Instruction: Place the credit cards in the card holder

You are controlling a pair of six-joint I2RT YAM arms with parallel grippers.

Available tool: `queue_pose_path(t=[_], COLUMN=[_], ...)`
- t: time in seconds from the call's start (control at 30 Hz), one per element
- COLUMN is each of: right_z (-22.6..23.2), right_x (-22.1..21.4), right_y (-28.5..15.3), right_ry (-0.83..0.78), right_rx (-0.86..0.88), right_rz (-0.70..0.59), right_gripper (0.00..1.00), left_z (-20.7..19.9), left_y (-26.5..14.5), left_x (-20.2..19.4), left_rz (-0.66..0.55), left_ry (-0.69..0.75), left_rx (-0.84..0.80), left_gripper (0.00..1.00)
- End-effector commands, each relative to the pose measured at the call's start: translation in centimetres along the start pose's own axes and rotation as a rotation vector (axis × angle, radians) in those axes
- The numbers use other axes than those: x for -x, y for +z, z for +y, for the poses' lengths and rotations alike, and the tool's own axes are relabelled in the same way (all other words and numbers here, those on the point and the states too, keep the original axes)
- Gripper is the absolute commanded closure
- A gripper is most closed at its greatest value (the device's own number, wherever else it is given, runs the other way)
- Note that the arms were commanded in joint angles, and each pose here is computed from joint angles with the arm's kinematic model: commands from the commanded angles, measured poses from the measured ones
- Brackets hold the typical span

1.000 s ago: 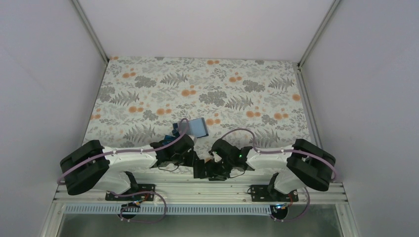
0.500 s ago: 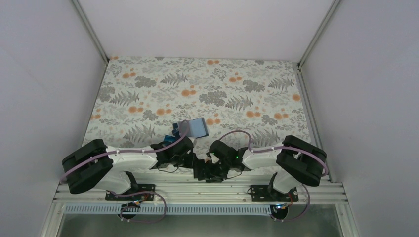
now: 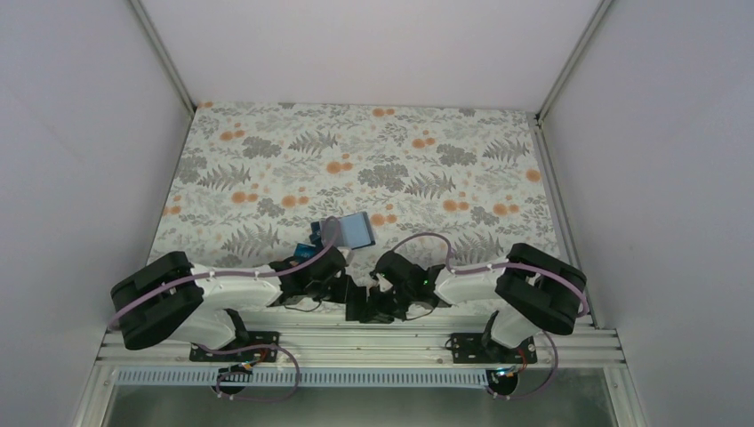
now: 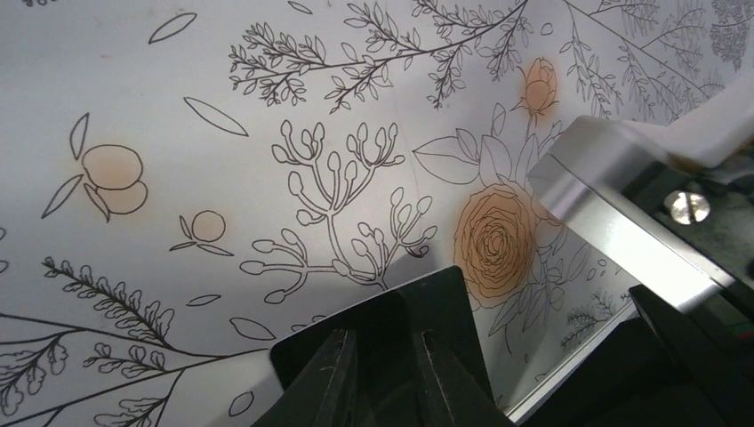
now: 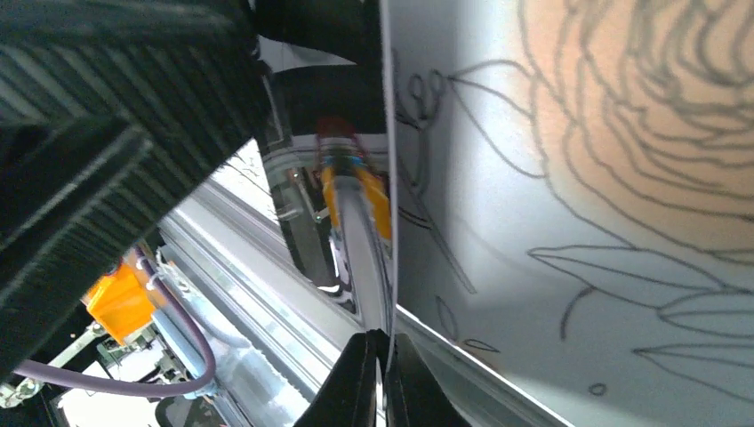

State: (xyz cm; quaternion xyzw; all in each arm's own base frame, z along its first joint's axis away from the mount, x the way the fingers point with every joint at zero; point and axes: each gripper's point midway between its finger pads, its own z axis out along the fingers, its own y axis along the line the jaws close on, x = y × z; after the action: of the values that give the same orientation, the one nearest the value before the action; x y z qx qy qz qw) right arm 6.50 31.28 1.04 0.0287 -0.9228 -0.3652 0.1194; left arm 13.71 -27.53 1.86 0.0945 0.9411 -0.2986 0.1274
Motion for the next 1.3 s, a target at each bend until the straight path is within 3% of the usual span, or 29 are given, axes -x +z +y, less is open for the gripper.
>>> queue_pose_path(t=[0.0,0.27,0.63,0.93,1.27], right_z=[1.1,2.8,6.0,7.5,9.9], right_x=[1.4,3.1,9.0,14.4,15.4], right_y=[-0.4,-3.0,-11.1,-17.8,-21.1], right_ry=[-0.035,-0.135,-0.334,-0.424,-0.561], right_rx=[0.002,-0.012,0.017,0.145,0.304], right_rz=[-0.063,-0.131,-0.32,-0.448,-0.445], right_gripper=[0.96,0.96,0.96,0.96,0.96], left_z=[1.0,0.1,-2.1,-3.5,-5.7], left_y=[-0.3,-3.7,-8.6,-11.4,-14.3], left_x=[-0.7,2.2,8.1,14.1,18.3], left_rz=[0.013,-0.109,-0.255,-0.326,-0.39], left_ry=[-0.023,-0.024,0.026,0.069,0.139], left_rx=[0.03,0.078,0.086,-0.034,-0.272], left_gripper=[0.81,0.8,0.72,0.66,0.61])
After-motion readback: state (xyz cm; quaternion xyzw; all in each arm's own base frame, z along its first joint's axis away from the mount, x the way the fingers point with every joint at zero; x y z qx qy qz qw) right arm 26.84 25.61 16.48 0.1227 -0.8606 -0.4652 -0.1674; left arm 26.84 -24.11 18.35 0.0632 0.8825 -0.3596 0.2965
